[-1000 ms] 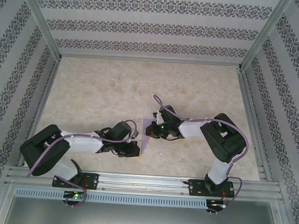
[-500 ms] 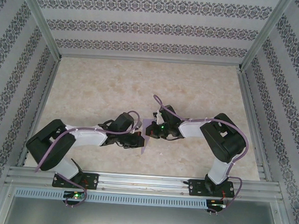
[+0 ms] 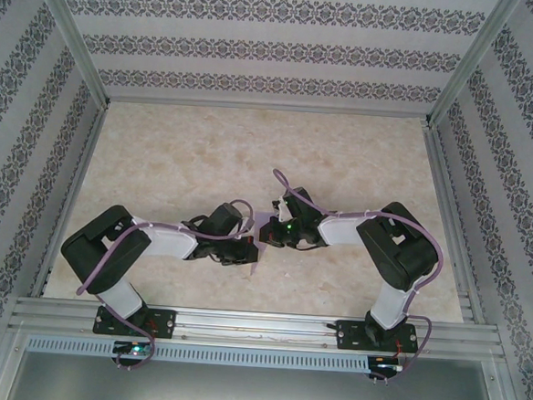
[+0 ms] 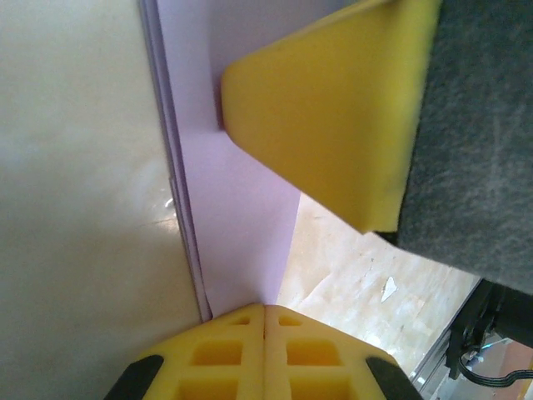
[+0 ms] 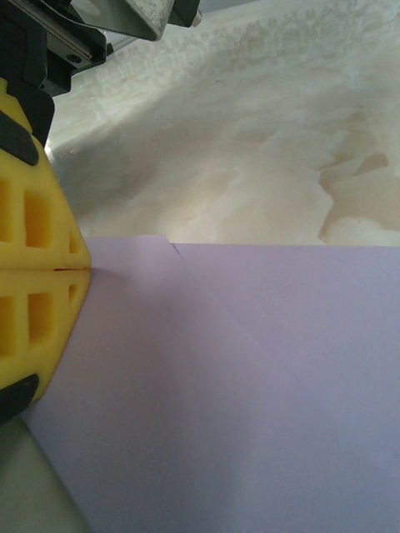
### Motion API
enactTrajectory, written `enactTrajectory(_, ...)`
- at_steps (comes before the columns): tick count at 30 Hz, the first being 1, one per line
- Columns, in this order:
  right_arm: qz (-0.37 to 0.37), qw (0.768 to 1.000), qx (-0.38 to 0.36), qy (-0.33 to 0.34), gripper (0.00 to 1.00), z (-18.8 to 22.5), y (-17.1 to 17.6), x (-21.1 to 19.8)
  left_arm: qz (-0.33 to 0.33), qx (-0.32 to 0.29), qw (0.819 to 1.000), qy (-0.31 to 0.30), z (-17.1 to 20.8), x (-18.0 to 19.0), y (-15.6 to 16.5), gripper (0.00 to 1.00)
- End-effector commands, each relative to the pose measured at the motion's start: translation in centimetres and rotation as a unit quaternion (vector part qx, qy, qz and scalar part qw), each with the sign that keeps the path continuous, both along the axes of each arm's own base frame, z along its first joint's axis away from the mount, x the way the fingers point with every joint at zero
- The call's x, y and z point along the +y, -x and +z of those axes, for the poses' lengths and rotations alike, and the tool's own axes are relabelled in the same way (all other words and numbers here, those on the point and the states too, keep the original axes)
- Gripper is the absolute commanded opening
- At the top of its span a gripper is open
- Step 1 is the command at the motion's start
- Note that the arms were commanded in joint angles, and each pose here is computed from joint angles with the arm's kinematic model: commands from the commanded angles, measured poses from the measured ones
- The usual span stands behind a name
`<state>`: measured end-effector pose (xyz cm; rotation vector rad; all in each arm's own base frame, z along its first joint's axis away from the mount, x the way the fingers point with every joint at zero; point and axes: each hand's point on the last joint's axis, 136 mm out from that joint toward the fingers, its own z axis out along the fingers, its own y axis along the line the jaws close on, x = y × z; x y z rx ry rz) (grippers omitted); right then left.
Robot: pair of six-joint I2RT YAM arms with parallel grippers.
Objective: Fold a paper plane with a square sheet of paper (fold left side to right side)
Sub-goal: Fold the wing for the fifth time at the center of the table.
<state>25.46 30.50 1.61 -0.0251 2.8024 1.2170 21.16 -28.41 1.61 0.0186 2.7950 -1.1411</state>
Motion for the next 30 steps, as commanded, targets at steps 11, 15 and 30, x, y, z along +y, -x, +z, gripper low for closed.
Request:
enactTrajectory(11, -0.03, 0.999, -0.018, 0.007, 0.0, 0.9, -4.0, -2.2, 0.02, 0.026, 0.998, -0.058, -3.1, 3.1, 1.6, 0.0)
enactTrajectory(15, -0.037, 0.999, -0.012, 0.017, 0.0, 0.1, -4.6, -2.9, 0.017, 0.02, 0.998, -0.049, -2.4, 2.7, 1.3, 0.0)
enactTrajectory(30, -0.045, 0.995, 0.03, 0.089, 0.0, -3.4, -2.6, -5.5, -0.015, -0.03, 0.999, 0.005, 3.2, -1.7, -2.8, 0.0)
